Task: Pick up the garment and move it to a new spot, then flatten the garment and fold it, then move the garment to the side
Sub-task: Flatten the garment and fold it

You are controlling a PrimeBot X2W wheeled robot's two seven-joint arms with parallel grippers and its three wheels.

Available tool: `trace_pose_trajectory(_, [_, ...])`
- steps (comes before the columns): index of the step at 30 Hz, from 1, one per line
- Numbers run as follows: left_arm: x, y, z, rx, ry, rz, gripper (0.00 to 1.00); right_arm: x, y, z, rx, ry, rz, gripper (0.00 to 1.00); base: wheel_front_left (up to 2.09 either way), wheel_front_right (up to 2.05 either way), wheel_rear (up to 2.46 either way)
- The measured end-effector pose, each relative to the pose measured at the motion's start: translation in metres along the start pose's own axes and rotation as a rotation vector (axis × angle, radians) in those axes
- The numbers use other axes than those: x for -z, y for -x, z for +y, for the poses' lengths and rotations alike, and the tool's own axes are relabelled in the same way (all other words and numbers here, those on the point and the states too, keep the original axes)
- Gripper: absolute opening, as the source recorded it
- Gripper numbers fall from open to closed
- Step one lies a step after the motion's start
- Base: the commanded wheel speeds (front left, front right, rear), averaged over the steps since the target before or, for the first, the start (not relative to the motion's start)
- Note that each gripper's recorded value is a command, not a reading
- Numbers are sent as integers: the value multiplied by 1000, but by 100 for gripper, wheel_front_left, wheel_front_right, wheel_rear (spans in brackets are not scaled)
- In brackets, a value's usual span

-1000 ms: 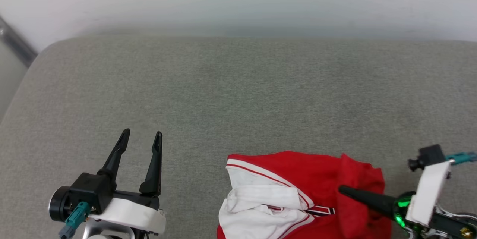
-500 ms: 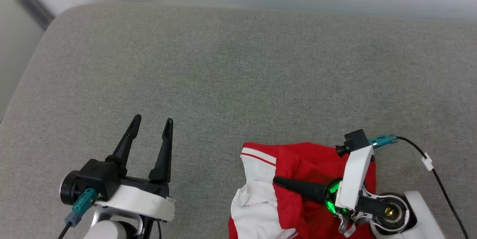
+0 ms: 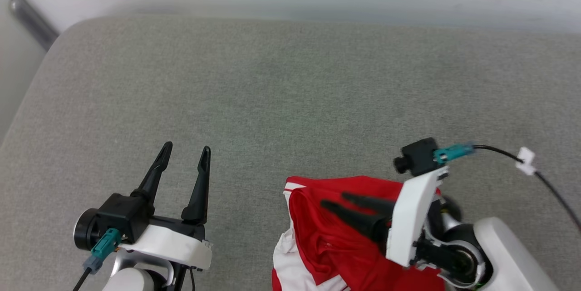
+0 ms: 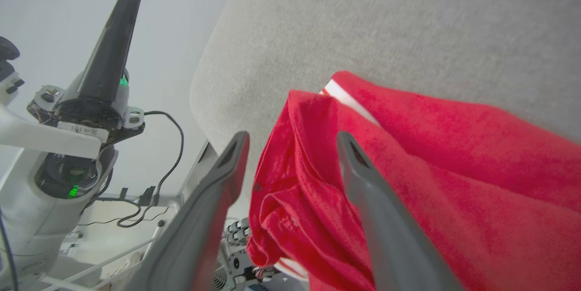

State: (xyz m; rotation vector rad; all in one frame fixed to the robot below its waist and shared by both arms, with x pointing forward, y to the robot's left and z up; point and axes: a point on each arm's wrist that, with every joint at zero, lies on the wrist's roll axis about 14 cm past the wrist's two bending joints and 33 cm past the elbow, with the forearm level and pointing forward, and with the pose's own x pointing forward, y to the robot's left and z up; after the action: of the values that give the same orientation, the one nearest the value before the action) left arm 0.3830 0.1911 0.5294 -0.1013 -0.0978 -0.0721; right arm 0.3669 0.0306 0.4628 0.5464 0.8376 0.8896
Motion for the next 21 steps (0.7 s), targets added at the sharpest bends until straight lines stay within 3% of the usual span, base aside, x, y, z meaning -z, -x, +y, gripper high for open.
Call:
trace_pose_trajectory(4, [-3, 2, -2, 2, -4, -10, 100, -27, 26, -25, 184, 259, -132, 100, 0, 0, 0])
trace_pose_trajectory(7, [-5, 3, -6, 6, -7, -17, 100, -47, 53, -48, 334, 388, -216, 100, 0, 0, 0])
trace_pose_trajectory(14, [-10, 5, -16, 32, -4, -33, 100, -73, 135, -88, 622, 457, -438, 100, 0, 0, 0])
trace_pose_trajectory(21, [-15, 11, -15, 4, -3, -45, 100, -98, 212, -71, 768, 559, -782, 100, 0, 0, 0])
